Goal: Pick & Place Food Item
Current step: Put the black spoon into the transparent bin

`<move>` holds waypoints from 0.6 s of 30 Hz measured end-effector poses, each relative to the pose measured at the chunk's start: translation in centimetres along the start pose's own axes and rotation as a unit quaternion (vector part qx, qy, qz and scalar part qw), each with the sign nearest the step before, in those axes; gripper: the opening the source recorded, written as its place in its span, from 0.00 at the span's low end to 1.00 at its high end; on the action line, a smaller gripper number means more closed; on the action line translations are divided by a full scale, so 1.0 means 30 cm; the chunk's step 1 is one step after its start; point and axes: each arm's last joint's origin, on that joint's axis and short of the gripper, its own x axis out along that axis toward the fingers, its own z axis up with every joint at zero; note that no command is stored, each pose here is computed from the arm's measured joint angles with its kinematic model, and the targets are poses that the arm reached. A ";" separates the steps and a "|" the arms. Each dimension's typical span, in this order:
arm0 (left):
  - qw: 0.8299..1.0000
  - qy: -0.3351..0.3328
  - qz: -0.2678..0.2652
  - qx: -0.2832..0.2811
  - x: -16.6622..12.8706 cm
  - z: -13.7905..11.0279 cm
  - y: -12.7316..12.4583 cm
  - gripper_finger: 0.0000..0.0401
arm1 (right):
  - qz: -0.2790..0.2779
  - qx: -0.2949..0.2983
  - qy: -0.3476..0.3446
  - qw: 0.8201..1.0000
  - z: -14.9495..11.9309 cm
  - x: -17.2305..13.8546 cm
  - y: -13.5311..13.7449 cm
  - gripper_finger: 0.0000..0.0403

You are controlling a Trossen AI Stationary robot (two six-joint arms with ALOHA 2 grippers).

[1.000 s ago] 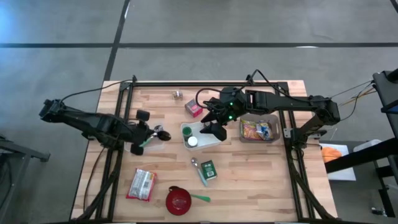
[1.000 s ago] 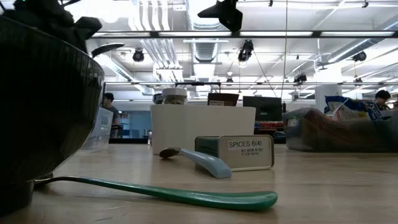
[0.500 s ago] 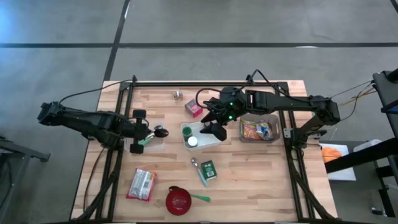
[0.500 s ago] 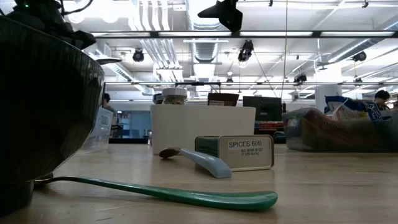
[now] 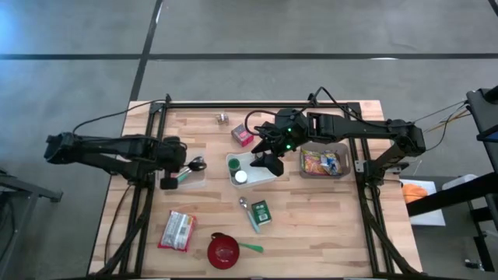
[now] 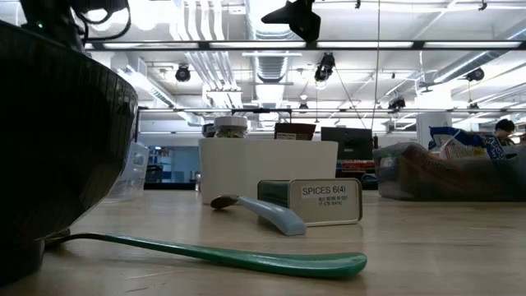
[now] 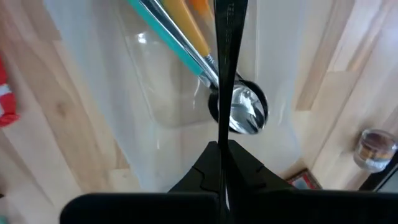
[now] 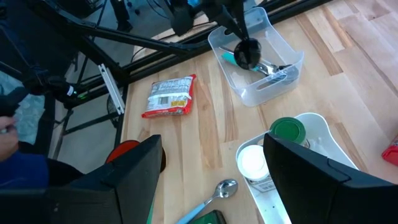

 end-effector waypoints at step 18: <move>0.989 0.132 -0.015 -0.061 0.175 0.118 -0.009 0.00 | 0.000 0.000 0.000 1.000 0.000 0.000 0.000 0.69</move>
